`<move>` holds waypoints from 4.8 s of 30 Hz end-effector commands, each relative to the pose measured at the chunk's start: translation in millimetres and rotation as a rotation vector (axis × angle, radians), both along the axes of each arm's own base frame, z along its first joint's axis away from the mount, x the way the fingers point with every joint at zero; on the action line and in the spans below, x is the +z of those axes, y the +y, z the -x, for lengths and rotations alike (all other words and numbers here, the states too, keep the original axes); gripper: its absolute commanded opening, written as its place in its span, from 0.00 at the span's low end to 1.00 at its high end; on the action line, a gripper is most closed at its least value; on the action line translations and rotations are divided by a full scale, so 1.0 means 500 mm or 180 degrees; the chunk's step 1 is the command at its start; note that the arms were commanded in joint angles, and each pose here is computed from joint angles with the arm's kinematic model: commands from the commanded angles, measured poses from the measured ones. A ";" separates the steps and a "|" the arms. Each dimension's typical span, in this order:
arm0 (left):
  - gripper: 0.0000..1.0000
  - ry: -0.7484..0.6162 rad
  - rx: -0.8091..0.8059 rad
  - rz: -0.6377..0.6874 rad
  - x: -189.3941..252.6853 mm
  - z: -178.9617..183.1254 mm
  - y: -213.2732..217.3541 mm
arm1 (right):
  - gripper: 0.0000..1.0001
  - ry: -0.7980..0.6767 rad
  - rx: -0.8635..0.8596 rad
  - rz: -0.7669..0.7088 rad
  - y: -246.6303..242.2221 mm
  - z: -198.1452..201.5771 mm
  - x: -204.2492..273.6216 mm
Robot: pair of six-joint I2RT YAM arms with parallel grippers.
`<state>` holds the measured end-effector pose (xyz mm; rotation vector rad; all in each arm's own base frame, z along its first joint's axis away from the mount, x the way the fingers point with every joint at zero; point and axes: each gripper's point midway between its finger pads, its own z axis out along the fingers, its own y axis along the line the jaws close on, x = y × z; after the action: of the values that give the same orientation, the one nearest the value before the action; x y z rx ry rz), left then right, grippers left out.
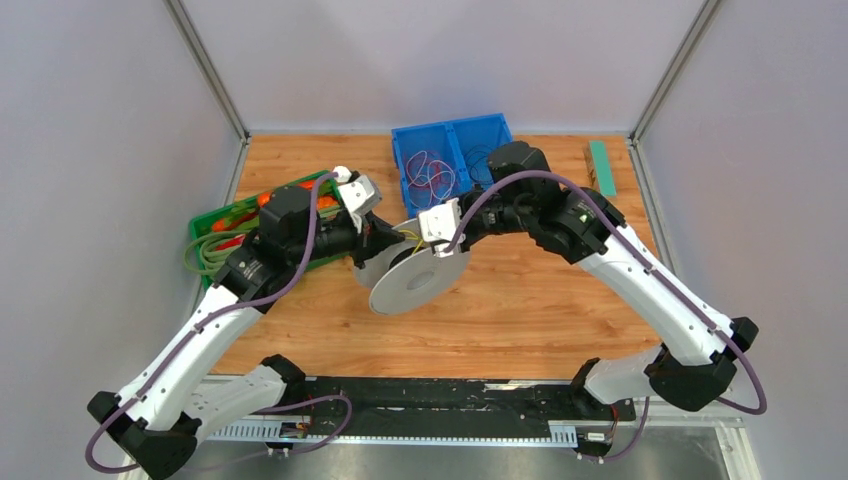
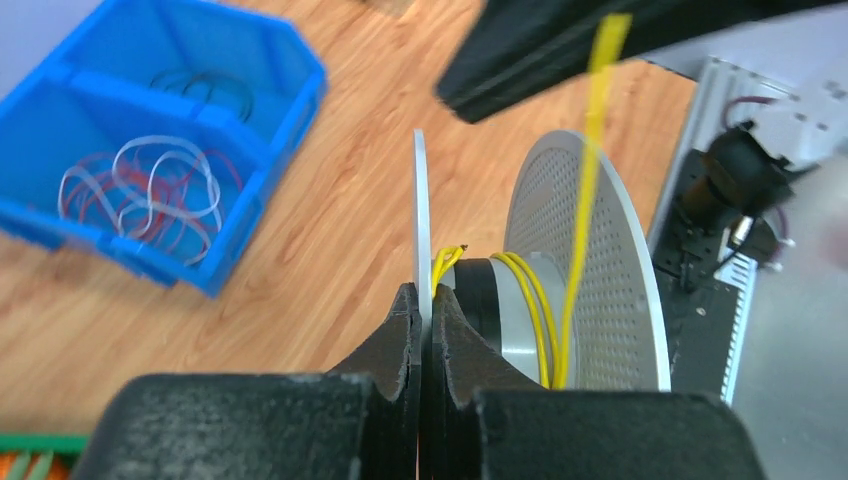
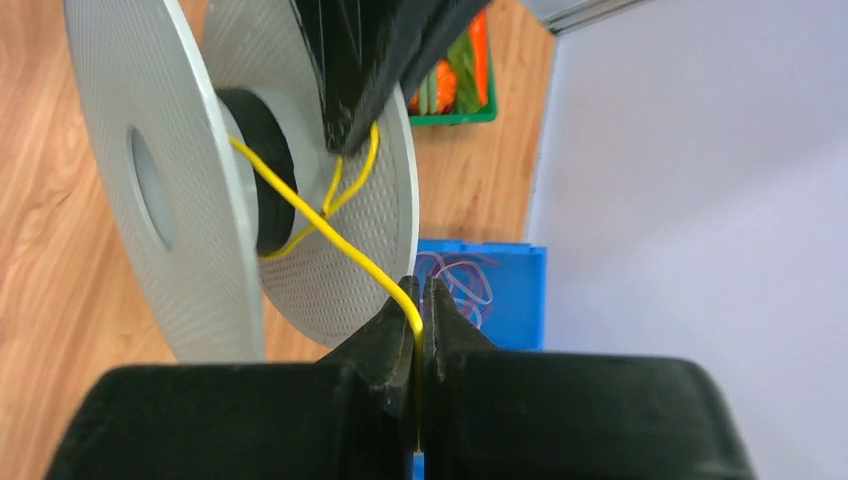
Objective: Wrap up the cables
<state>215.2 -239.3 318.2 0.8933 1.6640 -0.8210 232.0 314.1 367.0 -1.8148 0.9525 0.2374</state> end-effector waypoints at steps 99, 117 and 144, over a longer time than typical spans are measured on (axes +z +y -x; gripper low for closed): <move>0.00 0.2236 0.1521 0.2101 -0.033 -0.213 -0.026 | 0.00 0.4462 -0.2530 -0.2923 -0.204 0.032 -0.275; 0.00 0.3164 0.2009 0.1919 -0.302 -0.256 -0.112 | 0.00 0.5189 -0.3574 -0.3215 -0.221 -0.013 -0.436; 0.16 0.3557 0.2905 0.1122 -0.545 -0.201 -0.114 | 0.00 0.5118 -0.3874 -0.3071 -0.186 -0.138 -0.488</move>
<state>351.4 -291.1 86.9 -0.8237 2.2028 -1.0299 261.2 211.2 82.2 0.4496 2.3890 1.1279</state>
